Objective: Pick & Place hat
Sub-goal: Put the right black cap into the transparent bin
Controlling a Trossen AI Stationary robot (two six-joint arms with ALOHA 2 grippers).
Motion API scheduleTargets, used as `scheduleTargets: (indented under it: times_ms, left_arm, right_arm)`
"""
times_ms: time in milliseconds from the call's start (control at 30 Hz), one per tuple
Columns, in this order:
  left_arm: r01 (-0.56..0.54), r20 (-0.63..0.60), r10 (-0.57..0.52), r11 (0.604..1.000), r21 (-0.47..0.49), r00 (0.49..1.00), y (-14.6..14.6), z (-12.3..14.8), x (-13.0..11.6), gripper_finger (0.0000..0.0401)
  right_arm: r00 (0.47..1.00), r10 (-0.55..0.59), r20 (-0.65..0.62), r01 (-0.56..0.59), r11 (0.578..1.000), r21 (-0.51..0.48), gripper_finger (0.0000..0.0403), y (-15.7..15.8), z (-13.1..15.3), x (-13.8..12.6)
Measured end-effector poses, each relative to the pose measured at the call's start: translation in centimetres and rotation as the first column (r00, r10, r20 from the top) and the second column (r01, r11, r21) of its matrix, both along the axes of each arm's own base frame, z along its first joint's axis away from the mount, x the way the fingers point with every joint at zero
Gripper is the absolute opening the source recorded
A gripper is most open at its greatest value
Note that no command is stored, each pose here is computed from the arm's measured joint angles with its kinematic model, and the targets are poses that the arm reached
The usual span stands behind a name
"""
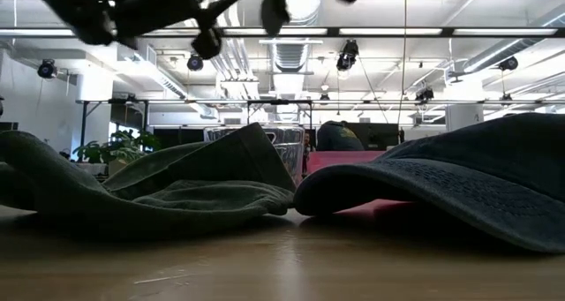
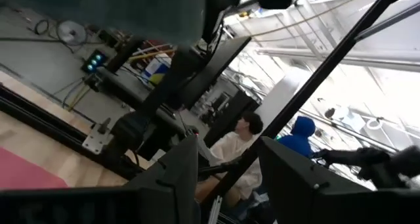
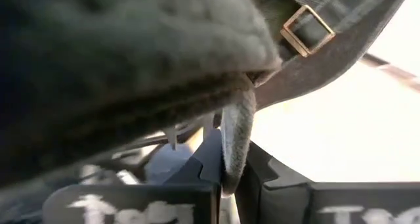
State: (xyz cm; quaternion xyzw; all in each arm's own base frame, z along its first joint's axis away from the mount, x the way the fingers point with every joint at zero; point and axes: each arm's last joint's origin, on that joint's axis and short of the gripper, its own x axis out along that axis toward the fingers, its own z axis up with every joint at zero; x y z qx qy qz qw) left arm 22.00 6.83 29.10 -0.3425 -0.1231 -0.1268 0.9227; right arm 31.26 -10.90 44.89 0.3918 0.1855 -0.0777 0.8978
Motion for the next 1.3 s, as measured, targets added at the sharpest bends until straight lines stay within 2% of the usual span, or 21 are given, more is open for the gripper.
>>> scheduleTargets:
  times_ms: [67,133,233,333,400,467,567,633,767,967,1133,1300]
  left_arm:
    - [-0.031,0.023,0.031,1.0,-0.004,0.999,-0.4,-0.2,-1.4,0.0154]
    - [-0.062,0.049,0.063,0.998,-0.007,0.997,-0.9,-0.4,-2.8,0.0154]
    - [-0.116,0.085,0.118,0.993,-0.022,0.989,-1.4,-0.9,-4.6,0.0154]
    - [-0.158,0.114,0.161,0.987,-0.037,0.98,-1.8,-1.5,-6.1,0.0154]
    - [-0.162,0.12,0.165,0.986,-0.037,0.979,-2.0,-1.9,-6.7,0.0154]
    - [-0.168,0.121,0.17,0.986,-0.024,0.978,-2.1,-2.3,-7.0,0.0154]
    - [-0.169,0.097,0.171,0.985,-0.023,0.98,-2.2,-3.1,-7.2,0.0154]
    - [-0.171,0.074,0.172,0.985,-0.027,0.982,-2.2,-3.6,-7.1,0.0154]
    - [-0.179,0.022,0.18,0.984,-0.015,0.983,-2.1,-4.1,-6.9,0.0154]
    - [-0.207,0.011,0.207,0.977,0.054,0.978,-1.9,-4.5,-6.5,0.0154]
    - [-0.274,0.002,0.274,0.962,0.002,0.962,-1.6,-4.6,-6.4,0.0154]
    - [-0.316,0.006,0.316,0.949,0.004,0.949,-1.5,-4.5,-6.5,0.0154]
  right_arm:
    - [1.0,0.004,0.015,-0.005,0.997,0.076,0.0012,-1.0,-2.4,1.2]
    - [0.999,-0.04,0.026,0.036,0.992,0.125,0.0012,-1.8,-4.7,2.1]
    - [0.988,-0.149,0.028,0.143,0.976,0.167,0.0013,-2.9,-7.9,2.6]
    - [0.983,-0.169,0.073,0.151,0.967,0.205,0.0013,-3.4,-10.6,2.9]
    - [0.982,-0.173,0.078,0.148,0.956,0.253,0.0013,-3.5,-12.7,3.2]
    - [0.981,-0.191,0.028,0.173,0.936,0.307,0.0013,-3.3,-14.9,3.3]
    - [0.978,-0.203,-0.048,0.207,0.916,0.344,0.0013,-3.2,-18.2,3.7]
    - [0.978,-0.202,-0.053,0.207,0.907,0.366,0.0013,-3.0,-19.9,4.1]
    - [0.987,-0.155,0.03,0.132,0.913,0.386,0.0013,-3.0,-21.3,5.1]
    - [0.997,-0.07,-0.028,0.076,0.891,0.447,0.0013,-3.9,-24.3,5.6]
    - [0.999,-0.016,-0.043,0.033,0.889,0.456,0.0013,-5.2,-26.0,6.4]
    - [0.997,0.07,0.01,-0.067,0.898,0.435,0.0013,-6.7,-25.9,7.5]
